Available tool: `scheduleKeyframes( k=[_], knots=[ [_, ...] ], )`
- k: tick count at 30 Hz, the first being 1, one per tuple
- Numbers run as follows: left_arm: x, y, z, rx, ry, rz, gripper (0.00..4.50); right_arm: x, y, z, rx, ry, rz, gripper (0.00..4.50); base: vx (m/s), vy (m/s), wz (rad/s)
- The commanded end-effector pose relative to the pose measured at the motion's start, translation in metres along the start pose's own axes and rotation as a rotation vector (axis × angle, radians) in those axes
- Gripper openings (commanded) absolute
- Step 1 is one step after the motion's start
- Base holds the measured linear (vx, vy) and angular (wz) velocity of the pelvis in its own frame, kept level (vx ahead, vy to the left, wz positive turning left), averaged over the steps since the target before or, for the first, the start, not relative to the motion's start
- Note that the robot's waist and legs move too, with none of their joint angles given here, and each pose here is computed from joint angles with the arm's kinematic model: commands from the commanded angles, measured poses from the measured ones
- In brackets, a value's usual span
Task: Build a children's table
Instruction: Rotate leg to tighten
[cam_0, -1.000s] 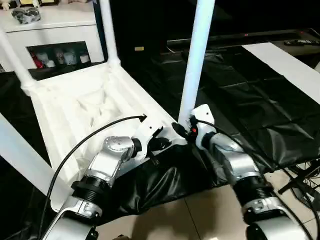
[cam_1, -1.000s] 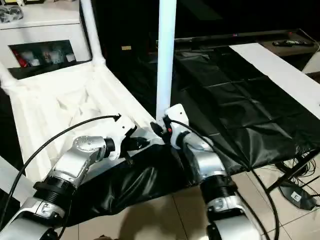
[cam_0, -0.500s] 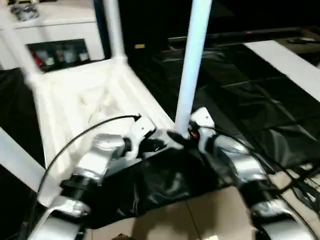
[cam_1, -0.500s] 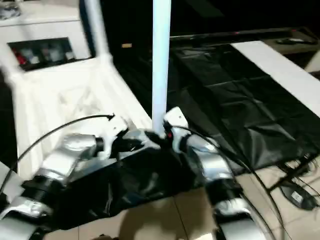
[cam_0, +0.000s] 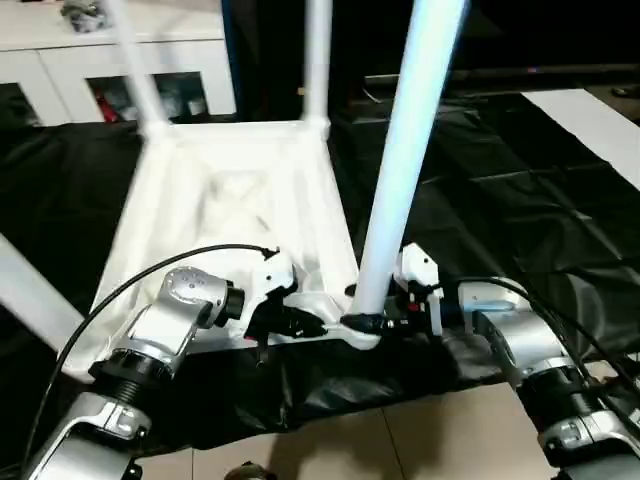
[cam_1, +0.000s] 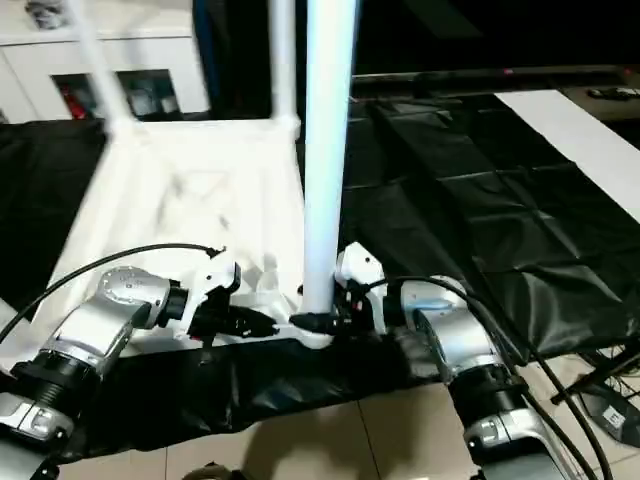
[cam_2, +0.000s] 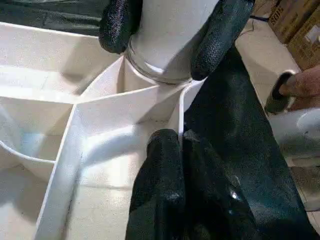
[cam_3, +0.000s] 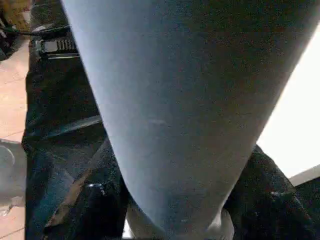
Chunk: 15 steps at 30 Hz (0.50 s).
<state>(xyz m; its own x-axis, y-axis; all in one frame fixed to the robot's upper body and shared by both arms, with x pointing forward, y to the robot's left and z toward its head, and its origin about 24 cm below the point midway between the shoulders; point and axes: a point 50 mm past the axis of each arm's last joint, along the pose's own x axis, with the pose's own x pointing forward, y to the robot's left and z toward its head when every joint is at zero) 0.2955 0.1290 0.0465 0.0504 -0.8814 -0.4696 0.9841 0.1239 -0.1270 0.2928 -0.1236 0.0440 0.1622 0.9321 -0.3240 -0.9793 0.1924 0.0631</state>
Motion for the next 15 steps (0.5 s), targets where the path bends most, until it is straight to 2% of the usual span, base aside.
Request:
scheduleKeyframes(
  k=[1, 4, 7, 10, 12, 15],
  knots=[
    [0.002, 0.003, 0.015, 0.050, -0.054, 0.000, 0.00, 0.017, 0.023, -0.019, 0.076, 0.062, 0.178, 2.18, 0.000, 0.000, 0.00],
    [0.001, 0.005, 0.014, 0.048, -0.046, 0.016, 0.00, 0.018, 0.026, -0.020, 0.082, 0.058, 0.194, 2.08, 0.000, 0.000, 0.00],
    [0.000, 0.011, 0.014, 0.046, -0.043, 0.105, 0.00, 0.021, 0.028, -0.022, 0.091, 0.060, 0.182, 2.06, 0.000, 0.000, 0.00],
    [0.001, 0.022, 0.020, 0.033, -0.071, 0.297, 0.00, 0.032, 0.021, -0.025, 0.122, 0.045, 0.020, 2.05, 0.000, 0.000, 0.00],
    [0.002, 0.024, 0.021, 0.023, -0.080, 0.337, 0.00, 0.034, 0.019, -0.026, 0.129, 0.042, -0.021, 2.01, 0.000, 0.000, 0.00],
    [0.011, 0.024, 0.028, -0.024, -0.122, 0.441, 0.00, 0.047, 0.011, -0.030, 0.181, 0.045, -0.207, 1.98, -0.034, -0.004, -0.01]
  ],
)
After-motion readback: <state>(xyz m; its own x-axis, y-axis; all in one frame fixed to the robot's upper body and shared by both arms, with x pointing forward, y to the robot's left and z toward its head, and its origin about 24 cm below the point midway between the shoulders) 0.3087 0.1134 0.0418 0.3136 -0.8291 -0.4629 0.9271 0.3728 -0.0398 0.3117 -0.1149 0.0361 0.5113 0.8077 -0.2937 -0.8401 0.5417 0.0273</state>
